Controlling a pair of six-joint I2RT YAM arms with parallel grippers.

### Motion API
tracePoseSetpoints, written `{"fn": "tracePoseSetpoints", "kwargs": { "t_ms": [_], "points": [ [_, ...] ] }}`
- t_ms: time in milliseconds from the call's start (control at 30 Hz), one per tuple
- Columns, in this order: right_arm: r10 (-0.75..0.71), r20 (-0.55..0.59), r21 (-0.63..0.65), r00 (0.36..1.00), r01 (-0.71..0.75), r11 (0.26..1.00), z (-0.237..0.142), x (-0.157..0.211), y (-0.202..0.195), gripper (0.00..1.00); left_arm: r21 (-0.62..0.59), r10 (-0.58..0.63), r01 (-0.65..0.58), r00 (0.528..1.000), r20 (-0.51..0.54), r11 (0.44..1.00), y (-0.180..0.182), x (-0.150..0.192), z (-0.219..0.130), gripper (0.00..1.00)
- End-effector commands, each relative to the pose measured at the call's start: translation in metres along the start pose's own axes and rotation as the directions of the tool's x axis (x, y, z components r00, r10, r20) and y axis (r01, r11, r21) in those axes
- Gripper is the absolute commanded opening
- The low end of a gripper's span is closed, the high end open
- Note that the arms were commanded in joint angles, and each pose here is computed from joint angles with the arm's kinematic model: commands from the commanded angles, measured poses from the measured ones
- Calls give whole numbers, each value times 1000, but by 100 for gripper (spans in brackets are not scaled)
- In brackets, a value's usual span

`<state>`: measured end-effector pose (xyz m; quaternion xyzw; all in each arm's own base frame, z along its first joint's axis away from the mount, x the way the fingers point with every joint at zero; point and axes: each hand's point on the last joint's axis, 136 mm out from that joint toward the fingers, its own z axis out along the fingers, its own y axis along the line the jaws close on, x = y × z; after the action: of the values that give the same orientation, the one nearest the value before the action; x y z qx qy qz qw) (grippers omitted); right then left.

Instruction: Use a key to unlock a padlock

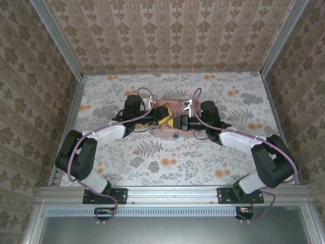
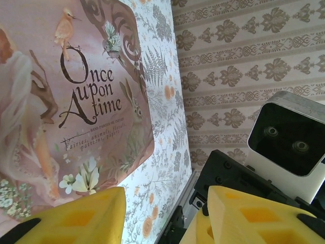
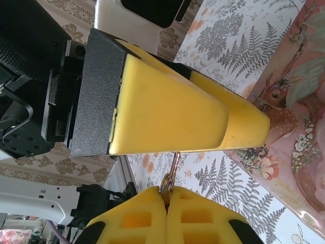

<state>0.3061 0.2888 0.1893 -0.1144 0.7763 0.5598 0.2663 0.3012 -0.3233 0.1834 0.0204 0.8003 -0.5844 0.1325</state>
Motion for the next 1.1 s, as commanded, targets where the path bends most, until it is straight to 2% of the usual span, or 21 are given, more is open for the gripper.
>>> {"fn": "tracePoseSetpoints", "kwargs": {
  "t_ms": [0, 700, 800, 900, 1033, 1067],
  "points": [
    [-8, 5, -40, 1000, 8, 999, -4, 1, 7, 0, 50, 28, -28, 1000, 8, 998, -17, -5, 6, 46],
    [21, 35, -22, 999, -21, 1000, -5, -6, -3, 0, 95, 19, -17, 1000, -24, 995, -23, 11, 20, 24],
    [28, 37, -17, 999, -27, 1000, -5, -5, -6, 0, 94, 18, -15, 999, -31, 995, -22, 13, 22, 16],
    [33, 40, -13, 999, -33, 999, -4, -5, -7, 0, 91, 15, -12, 999, -34, 996, -20, 14, 24, 2],
    [45, 48, -4, 998, -45, 999, -5, -6, -11, 0, 76, 6, -5, 1000, -15, 997, -17, 10, 24, 0],
    [48, 50, -3, 998, -48, 999, -6, -6, -12, 8, 71, 4, -4, 1000, -5, 997, -15, 8, 23, 0]
  ]
}}
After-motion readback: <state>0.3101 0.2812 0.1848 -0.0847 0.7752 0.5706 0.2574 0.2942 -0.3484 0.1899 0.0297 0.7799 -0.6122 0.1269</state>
